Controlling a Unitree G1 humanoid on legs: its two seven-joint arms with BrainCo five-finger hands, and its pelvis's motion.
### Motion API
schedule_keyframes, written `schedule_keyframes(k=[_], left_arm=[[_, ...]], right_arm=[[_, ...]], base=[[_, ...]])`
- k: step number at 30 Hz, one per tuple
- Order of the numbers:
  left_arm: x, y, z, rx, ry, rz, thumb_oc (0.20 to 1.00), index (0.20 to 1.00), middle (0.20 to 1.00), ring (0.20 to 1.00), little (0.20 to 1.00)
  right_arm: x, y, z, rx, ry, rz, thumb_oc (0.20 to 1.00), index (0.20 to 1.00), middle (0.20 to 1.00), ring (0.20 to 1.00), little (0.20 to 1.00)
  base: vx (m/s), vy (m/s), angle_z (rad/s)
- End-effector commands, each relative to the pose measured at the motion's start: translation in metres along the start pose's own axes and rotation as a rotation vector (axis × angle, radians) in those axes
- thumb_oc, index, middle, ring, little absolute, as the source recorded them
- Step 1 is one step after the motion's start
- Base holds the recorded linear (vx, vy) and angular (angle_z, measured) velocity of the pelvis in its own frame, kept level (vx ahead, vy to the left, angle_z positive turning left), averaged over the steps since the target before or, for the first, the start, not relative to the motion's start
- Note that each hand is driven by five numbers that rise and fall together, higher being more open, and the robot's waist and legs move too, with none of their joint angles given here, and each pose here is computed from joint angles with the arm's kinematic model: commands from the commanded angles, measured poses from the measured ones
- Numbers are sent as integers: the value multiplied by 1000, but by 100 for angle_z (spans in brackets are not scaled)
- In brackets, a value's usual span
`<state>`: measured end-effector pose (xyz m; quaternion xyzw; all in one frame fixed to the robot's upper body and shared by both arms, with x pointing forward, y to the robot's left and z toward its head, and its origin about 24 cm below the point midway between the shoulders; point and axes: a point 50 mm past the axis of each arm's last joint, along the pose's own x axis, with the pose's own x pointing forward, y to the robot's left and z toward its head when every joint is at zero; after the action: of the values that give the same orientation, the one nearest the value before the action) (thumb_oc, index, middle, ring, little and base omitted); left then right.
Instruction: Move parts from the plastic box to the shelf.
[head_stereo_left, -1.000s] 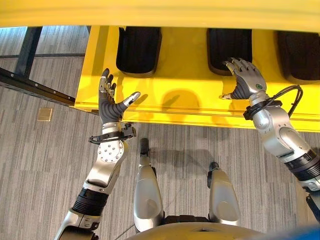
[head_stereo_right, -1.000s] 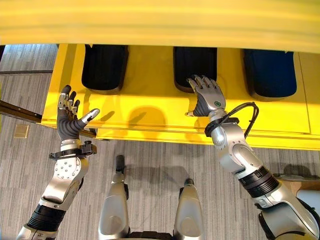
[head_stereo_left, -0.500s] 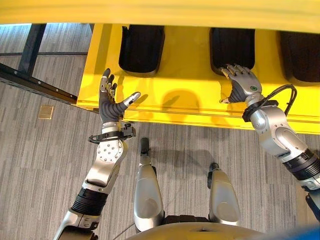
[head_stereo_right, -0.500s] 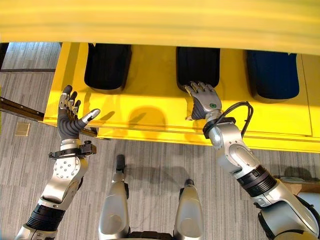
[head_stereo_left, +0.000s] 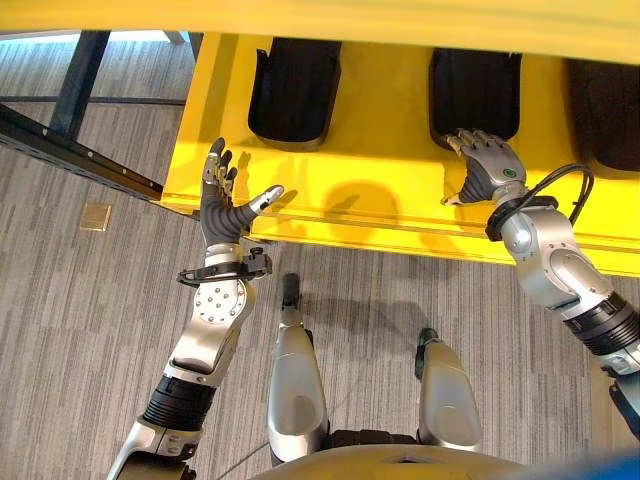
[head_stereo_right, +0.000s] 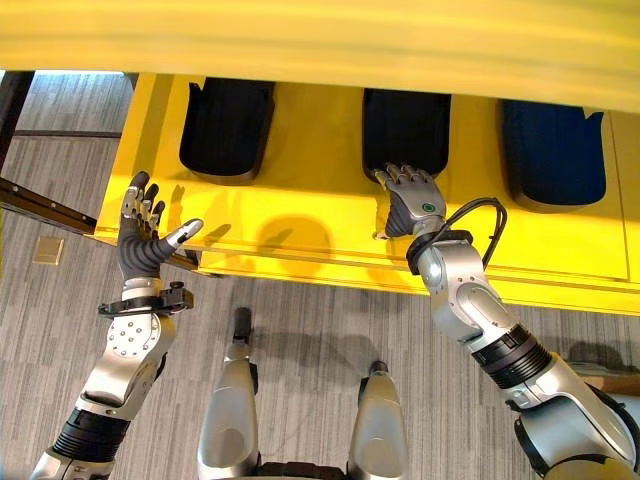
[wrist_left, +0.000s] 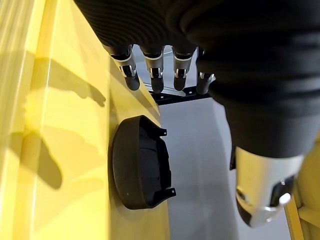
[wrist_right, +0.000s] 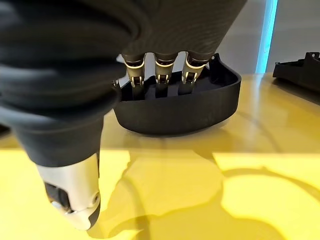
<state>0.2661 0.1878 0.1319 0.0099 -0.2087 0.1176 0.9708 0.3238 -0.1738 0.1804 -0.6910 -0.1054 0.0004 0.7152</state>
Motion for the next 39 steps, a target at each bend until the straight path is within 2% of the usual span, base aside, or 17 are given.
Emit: schedule_keyframes(k=[1,39], left_arm=[[6,6,32,4,-162,-21,1000,1000,1000,1000,1000],[7,4,32,8,-168,-10,1000,1000,1000,1000,1000]], right_arm=[[13,-25,11,13,-37,-101,1000,1000,1000,1000,1000],[5,-18,16,27,-58,-23,1000,1000,1000,1000,1000]], base=[[0,0,0],[0,0,0]])
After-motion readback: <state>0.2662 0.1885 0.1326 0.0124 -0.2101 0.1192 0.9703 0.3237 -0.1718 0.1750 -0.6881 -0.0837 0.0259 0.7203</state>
